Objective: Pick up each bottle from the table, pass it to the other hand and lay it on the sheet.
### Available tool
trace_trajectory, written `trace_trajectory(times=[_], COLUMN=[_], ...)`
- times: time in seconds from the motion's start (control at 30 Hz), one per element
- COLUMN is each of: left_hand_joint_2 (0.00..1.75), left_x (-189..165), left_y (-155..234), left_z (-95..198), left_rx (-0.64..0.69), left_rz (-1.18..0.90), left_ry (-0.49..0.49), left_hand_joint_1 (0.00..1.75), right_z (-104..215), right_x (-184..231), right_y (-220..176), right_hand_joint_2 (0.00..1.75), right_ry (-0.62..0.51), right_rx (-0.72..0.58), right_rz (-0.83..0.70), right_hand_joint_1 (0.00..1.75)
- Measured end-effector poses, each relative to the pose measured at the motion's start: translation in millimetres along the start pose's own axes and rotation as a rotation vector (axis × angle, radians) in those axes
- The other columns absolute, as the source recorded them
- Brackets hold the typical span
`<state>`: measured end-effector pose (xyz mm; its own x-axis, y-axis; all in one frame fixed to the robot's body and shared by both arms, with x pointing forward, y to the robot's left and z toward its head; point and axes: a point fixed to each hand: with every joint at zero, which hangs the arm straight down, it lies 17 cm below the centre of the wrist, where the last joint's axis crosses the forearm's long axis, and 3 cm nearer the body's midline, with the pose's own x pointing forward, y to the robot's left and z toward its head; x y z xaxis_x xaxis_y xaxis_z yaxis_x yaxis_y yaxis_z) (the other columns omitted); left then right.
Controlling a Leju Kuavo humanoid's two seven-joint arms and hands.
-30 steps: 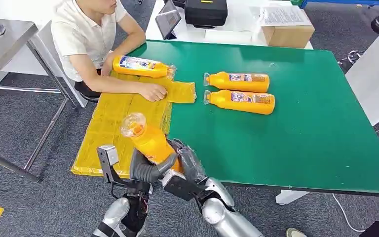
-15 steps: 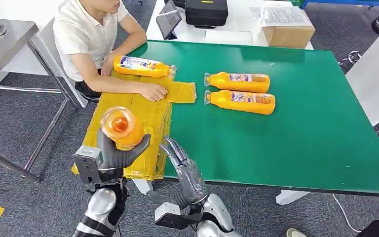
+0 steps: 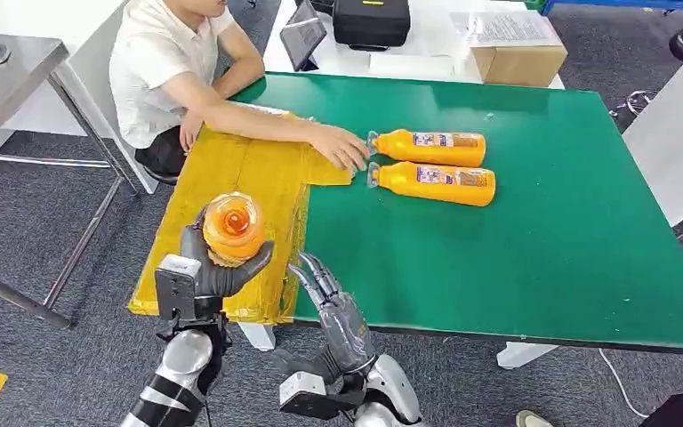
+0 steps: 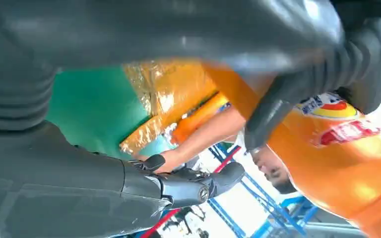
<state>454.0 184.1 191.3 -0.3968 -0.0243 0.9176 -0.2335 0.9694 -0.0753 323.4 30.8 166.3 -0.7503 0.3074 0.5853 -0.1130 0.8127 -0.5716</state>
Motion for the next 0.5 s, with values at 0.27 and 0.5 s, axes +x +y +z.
trace_trajectory(times=[0.27, 0.5], left_hand_joint_2=[1.75, 1.75], left_x=[-58.9, -112.0], left_y=[-32.7, -39.8], left_z=[-18.9, -20.0], left_rx=[-0.34, -0.511], left_rz=[-0.705, -0.764], left_ry=[-0.058, 0.104], left_hand_joint_1=[1.75, 1.75], right_z=[2.1, -0.5], right_x=[-2.7, 2.8], right_y=[-2.8, -16.5], right_hand_joint_2=[1.75, 1.75], right_ry=[0.015, 0.012], right_rx=[-0.012, -0.066], right_rz=[-0.045, -0.1], right_hand_joint_1=[0.0, 0.0])
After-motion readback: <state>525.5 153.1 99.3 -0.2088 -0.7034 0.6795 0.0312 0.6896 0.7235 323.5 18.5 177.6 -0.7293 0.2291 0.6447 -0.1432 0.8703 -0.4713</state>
